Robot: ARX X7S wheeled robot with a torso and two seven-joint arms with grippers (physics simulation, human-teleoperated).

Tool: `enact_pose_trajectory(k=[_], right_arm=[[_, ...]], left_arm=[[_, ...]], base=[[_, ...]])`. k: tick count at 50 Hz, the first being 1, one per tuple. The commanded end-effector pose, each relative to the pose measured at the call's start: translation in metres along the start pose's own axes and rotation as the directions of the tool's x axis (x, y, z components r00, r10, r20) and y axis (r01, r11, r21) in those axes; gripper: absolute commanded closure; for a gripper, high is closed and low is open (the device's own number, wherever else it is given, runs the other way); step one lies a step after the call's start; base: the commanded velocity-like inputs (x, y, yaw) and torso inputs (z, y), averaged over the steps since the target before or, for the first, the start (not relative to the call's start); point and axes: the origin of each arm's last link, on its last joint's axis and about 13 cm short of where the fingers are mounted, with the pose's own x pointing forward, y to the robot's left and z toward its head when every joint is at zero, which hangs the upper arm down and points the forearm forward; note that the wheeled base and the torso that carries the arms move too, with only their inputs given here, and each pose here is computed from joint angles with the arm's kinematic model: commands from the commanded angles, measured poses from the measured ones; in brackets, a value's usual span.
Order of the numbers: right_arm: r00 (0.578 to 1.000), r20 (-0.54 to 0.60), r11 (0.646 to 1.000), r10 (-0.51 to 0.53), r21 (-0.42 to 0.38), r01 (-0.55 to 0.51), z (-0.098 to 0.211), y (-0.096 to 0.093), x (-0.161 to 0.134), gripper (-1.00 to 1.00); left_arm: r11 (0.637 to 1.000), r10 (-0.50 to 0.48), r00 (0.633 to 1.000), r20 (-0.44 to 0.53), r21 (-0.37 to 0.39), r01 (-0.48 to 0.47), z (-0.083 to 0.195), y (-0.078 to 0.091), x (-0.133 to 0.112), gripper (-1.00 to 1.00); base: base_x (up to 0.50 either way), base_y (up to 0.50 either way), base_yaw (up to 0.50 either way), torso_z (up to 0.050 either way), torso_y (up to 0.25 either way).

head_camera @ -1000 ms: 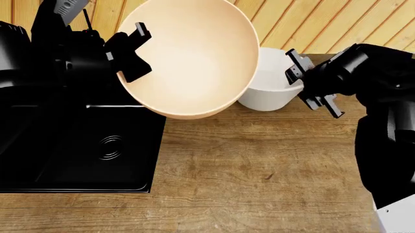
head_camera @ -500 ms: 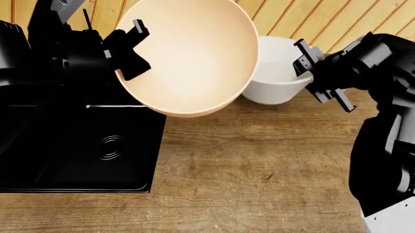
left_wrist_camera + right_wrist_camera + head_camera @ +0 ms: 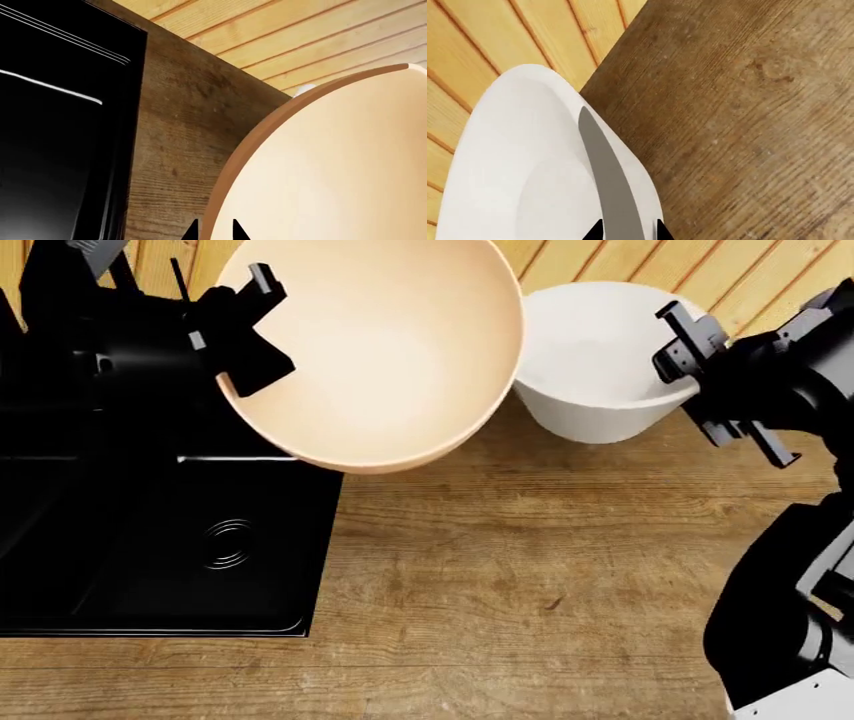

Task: Stack the bowls in the sink.

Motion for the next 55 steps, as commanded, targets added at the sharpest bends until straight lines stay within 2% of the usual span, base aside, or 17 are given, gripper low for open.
enact_pose_trajectory(k=[1, 10, 29, 55], right_arm=[[0.991, 0.1, 0.996, 0.092, -0.025, -0.09, 0.0013, -0.0085, -0.023, 1.0], [0.987, 0.126, 0.994, 0.098, -0.049, -0.092, -0.0011, -0.0123, -0.0271, 1.0], [0.988, 0.121, 0.995, 0.097, -0.042, -0.093, -0.0051, -0.0156, -0.0252, 1.0], [0.988, 0.123, 0.995, 0.096, -0.048, -0.09, -0.0038, -0.0173, -0.0272, 1.0]], left_arm=[[0.999, -0.03, 0.999, 0.021, -0.013, 0.03, 0.001, 0.0014, -0.0055, 1.0], [0.999, -0.025, 0.999, 0.029, -0.029, 0.025, 0.0008, 0.0065, -0.0059, 1.0], [0.999, -0.023, 0.999, 0.024, -0.036, 0.024, -0.0007, 0.0096, -0.002, 1.0], [1.0, -0.022, 1.0, 0.021, -0.022, 0.022, 0.0007, 0.0058, -0.0019, 1.0]], base=[[0.0, 0.0, 0.0, 0.0, 0.0], [0.0, 0.05, 0.0, 0.0, 0.0], [-0.17, 0.5, 0.0, 0.0, 0.001], [-0.12, 0.43, 0.0, 0.001, 0.0]])
